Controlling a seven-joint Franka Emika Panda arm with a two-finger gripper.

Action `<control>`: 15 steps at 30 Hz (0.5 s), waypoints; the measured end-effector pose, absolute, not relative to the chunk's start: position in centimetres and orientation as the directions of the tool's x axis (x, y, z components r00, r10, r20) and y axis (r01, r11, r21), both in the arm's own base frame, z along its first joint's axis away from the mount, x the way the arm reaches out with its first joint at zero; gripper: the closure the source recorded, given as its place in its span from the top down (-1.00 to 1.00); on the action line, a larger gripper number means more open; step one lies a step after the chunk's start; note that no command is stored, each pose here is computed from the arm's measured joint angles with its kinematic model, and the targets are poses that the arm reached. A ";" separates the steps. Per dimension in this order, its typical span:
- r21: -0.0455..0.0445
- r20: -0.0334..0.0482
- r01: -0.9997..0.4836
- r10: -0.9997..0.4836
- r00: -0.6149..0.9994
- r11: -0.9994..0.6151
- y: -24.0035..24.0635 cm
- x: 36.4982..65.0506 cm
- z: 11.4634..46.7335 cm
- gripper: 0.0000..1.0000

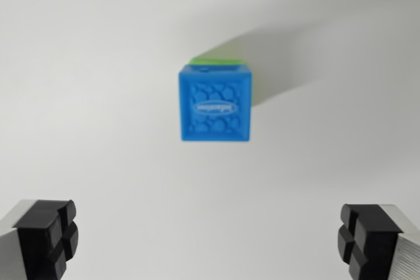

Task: Stack cube

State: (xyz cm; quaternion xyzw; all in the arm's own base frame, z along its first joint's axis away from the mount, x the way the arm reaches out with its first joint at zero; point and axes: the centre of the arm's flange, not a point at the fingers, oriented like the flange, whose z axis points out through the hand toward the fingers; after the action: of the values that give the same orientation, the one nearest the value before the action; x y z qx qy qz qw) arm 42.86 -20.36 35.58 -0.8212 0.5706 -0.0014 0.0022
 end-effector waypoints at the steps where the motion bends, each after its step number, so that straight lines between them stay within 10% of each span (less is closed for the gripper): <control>1: -0.005 -0.001 -0.937 -0.937 0.349 -0.349 -20.4 42.9 36.0 1.00; 15: -0.006 -0.001 -0.938 -0.938 0.348 -0.348 -20.4 42.9 41.3 1.00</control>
State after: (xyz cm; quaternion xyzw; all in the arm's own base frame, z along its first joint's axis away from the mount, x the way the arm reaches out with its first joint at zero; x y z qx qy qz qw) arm 42.87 -20.45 41.34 -0.8209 0.5710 -0.0011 0.0027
